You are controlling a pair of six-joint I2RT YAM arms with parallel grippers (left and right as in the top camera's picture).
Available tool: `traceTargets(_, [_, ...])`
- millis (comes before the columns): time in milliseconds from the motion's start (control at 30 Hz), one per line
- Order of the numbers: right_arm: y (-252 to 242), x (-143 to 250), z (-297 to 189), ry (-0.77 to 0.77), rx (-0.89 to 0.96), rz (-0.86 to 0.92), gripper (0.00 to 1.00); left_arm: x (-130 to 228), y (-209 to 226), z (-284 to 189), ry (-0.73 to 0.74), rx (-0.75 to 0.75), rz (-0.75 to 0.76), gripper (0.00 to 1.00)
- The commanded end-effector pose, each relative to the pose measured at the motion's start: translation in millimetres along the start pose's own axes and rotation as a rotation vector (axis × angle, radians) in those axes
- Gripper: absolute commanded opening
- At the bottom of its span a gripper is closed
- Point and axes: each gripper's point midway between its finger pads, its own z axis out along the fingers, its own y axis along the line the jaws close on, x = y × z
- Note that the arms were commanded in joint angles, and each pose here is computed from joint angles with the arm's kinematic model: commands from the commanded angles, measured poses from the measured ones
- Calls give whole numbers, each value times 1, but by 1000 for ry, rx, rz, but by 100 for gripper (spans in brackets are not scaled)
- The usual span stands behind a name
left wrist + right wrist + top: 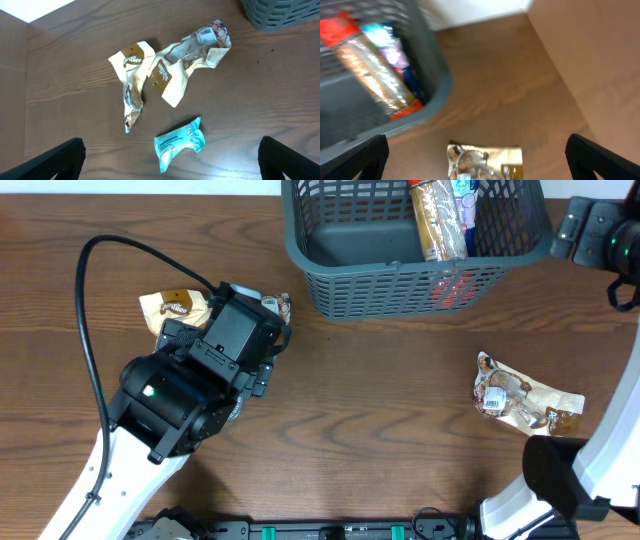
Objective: Pack container
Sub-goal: 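Withdraw the right gripper and move it over the crumpled snack bag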
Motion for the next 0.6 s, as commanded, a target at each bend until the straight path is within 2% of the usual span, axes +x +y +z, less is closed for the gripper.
traceTargets(0, [-31, 16, 13, 64, 103, 248, 99, -1, 3, 1, 2, -21, 7, 99])
traceTargets(200, [-74, 65, 36, 218, 233, 598, 99, -1, 3, 1, 2, -21, 7, 99])
traceTargets(467, [-82, 131, 47, 479, 119, 952, 99, -1, 3, 1, 2, -21, 7, 99])
traceTargets(567, [-91, 161, 52, 569, 151, 1073, 99, -1, 3, 1, 2, -21, 7, 99])
